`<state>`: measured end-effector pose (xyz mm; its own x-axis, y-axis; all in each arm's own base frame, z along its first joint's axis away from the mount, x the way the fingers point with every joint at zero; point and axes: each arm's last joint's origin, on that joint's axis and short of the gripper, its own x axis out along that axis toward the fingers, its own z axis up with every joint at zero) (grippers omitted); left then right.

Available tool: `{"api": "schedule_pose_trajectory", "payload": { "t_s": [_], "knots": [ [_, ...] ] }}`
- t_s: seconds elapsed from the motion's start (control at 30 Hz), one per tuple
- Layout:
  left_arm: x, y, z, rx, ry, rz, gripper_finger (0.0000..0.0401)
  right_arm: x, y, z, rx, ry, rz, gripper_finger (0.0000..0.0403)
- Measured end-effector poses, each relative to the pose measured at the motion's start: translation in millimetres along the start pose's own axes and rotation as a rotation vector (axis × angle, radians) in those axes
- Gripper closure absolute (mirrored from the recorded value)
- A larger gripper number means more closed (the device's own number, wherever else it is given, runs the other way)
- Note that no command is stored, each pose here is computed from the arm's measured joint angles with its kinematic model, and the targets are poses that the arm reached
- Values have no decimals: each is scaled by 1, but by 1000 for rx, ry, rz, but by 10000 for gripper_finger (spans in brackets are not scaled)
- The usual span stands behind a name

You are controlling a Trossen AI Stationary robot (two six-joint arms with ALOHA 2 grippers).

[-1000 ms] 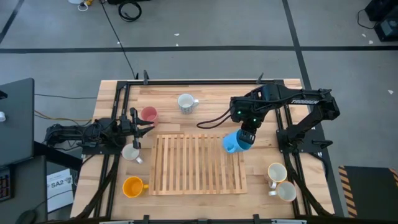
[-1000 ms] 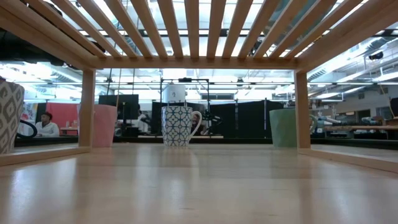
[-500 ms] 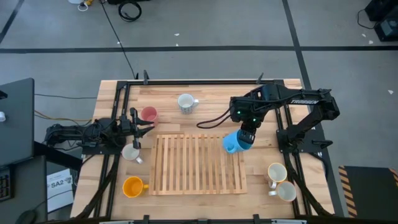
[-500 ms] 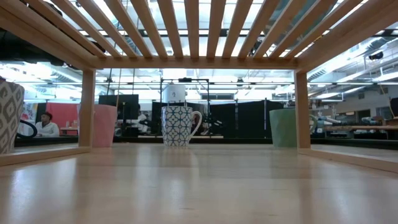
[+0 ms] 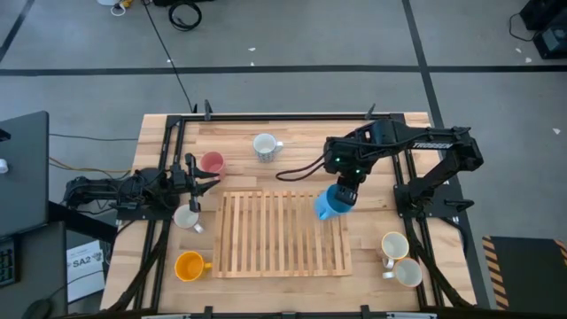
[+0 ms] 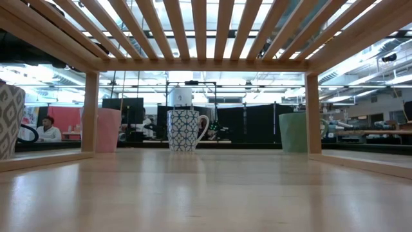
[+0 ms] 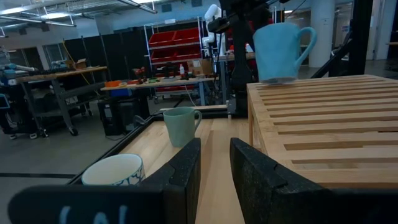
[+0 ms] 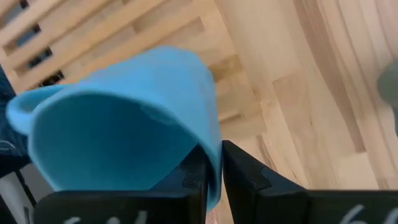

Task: Place coffee mugs
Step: Put the light blue mug on the shelf

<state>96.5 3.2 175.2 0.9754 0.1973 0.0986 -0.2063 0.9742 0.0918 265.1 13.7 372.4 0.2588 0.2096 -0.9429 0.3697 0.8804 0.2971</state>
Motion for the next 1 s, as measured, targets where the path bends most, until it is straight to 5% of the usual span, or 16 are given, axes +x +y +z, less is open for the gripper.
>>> {"api": "schedule_pose_trajectory", "payload": {
  "t_s": [1.0],
  "knots": [
    [0, 0, 0, 0, 0, 0, 307, -2, 1, 14, -8, -139, 35, 255]
  ]
}}
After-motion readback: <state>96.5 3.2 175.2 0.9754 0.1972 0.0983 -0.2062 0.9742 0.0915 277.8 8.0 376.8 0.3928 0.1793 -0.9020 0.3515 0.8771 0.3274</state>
